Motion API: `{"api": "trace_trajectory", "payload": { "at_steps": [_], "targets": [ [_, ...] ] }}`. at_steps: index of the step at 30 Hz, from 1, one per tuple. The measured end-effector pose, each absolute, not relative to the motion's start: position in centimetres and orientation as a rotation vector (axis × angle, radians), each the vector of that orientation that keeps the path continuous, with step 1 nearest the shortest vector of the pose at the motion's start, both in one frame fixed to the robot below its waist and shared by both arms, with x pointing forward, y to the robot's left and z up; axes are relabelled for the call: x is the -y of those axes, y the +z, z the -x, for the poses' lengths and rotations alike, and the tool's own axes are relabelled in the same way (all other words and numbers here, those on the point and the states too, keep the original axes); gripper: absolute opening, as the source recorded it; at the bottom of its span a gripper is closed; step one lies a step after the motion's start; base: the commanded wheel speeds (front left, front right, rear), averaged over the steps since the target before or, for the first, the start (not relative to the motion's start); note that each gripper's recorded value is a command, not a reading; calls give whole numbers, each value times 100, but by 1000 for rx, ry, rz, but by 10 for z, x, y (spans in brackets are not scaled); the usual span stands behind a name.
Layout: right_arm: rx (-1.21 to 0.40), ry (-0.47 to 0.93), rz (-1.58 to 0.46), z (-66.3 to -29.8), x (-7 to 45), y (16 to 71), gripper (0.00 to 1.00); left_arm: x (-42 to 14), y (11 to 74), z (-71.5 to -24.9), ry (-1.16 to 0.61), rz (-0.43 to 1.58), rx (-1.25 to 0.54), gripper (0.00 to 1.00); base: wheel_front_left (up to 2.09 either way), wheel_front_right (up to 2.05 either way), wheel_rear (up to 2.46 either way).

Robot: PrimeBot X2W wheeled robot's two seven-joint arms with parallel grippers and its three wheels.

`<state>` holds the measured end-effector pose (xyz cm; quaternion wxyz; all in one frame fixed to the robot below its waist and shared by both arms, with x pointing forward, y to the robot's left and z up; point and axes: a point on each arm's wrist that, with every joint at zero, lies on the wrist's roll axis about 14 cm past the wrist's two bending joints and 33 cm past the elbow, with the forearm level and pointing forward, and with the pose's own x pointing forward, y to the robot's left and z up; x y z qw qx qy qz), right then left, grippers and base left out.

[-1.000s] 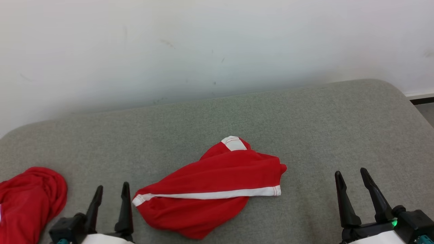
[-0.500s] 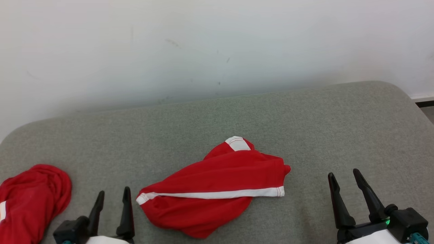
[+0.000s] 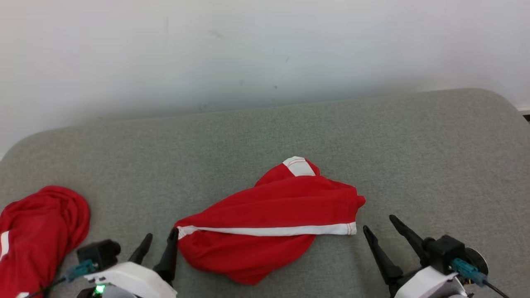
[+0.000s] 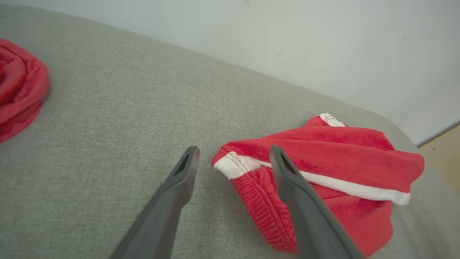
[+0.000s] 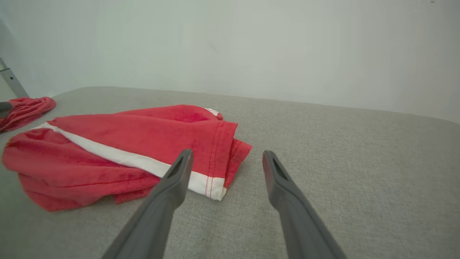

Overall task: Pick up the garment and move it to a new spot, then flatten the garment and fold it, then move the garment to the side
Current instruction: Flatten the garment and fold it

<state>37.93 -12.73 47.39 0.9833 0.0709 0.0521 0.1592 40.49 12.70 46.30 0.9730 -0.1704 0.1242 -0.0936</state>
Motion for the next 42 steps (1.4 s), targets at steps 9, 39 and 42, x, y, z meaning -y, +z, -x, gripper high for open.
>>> {"api": "trace_trajectory", "payload": {
  "at_steps": [9,39,42],
  "targets": [
    [-348,431,-91,-399,104,422,100,-118,446,-422,-246,462,-423,100,0,0,0],
    [-468,541,-80,-407,73,385,29,-107,414,-417,-282,578,-626,47,0,0,0],
    [-471,545,-82,-408,71,384,0,-106,419,-424,-288,585,-599,28,0,0,0]
  ]
}}
